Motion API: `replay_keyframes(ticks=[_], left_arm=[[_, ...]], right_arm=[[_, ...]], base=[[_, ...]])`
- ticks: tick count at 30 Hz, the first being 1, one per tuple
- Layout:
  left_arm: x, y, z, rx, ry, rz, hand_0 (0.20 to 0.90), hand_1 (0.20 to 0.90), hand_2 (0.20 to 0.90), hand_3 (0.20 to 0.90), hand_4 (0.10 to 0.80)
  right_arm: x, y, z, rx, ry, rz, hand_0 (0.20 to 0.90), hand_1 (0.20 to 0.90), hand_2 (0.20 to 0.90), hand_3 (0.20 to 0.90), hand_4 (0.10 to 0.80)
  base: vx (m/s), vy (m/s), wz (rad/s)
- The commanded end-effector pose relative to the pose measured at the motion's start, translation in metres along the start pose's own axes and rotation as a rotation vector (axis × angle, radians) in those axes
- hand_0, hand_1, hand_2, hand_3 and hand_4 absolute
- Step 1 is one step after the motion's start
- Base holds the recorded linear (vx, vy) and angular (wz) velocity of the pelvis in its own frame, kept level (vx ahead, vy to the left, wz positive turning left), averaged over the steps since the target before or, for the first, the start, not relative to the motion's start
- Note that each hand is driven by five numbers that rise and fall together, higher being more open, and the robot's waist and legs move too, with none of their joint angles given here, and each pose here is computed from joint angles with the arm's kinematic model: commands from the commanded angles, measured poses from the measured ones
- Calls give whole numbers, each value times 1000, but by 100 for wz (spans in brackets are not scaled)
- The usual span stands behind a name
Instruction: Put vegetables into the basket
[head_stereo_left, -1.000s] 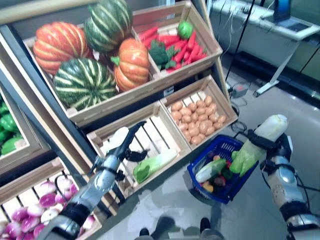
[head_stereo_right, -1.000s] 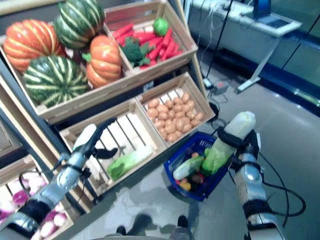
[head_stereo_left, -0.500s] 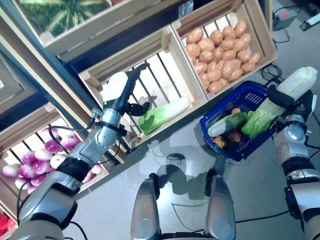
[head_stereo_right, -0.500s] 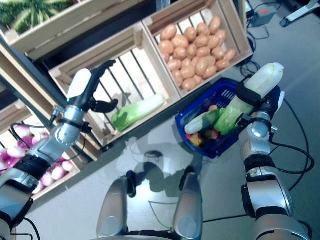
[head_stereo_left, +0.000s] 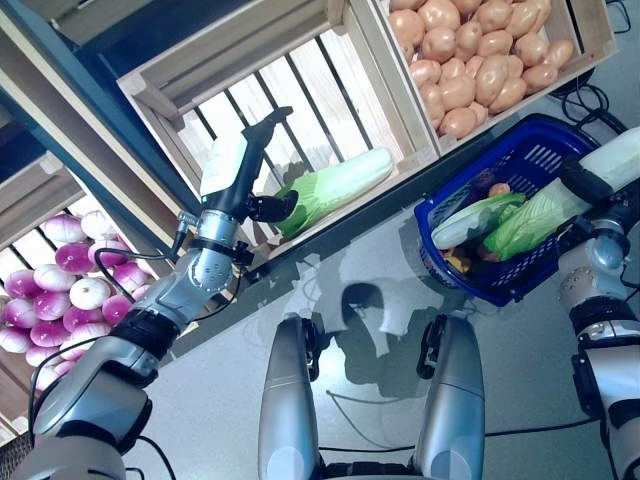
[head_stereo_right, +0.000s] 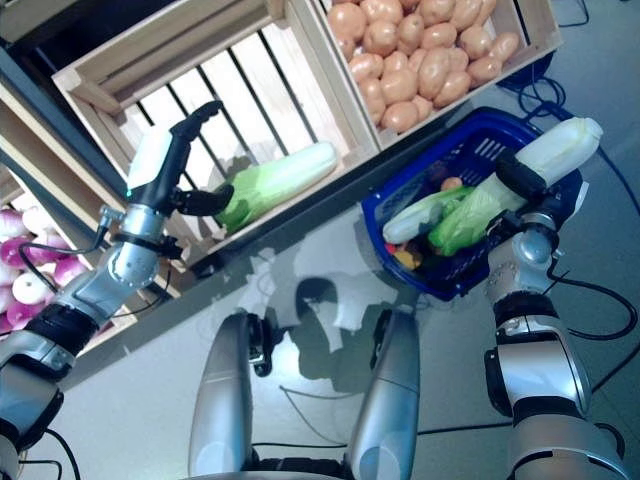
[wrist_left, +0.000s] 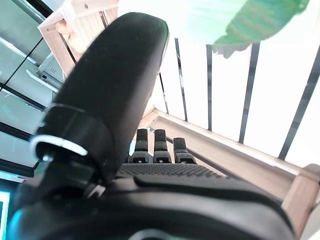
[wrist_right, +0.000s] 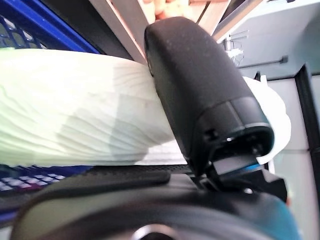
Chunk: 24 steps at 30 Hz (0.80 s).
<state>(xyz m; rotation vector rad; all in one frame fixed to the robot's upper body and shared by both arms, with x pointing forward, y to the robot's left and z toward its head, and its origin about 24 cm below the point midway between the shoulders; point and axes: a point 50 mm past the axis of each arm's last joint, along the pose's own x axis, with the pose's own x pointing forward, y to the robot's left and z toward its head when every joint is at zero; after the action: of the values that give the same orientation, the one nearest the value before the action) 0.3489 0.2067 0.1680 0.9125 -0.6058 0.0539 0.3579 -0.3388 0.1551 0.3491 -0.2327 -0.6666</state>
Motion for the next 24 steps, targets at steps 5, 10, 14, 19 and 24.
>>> replay_keyframes(ticks=[5,10,14,19,24], left_arm=[[40,49,39,-44,-191,222,900,900,900,900,800],[44,51,37,-25,-170,205,900,900,900,900,800],[46,53,31,9,-130,151,900,900,900,900,800],[47,57,26,31,-103,124,900,900,900,900,800],[46,57,17,50,-45,44,900,900,900,900,800]], right_arm=[[17,0,43,209,-69,35,900,900,900,900,800],[16,2,34,180,-13,48,900,900,900,900,800],[16,6,28,125,43,118,900,900,900,900,800],[16,6,26,80,74,155,900,900,900,900,800],[16,3,30,74,59,172,900,900,900,900,800]], base=[[6,-1,1],[0,0,0],[21,-5,-7],[6,-1,-2],[18,2,-1]])
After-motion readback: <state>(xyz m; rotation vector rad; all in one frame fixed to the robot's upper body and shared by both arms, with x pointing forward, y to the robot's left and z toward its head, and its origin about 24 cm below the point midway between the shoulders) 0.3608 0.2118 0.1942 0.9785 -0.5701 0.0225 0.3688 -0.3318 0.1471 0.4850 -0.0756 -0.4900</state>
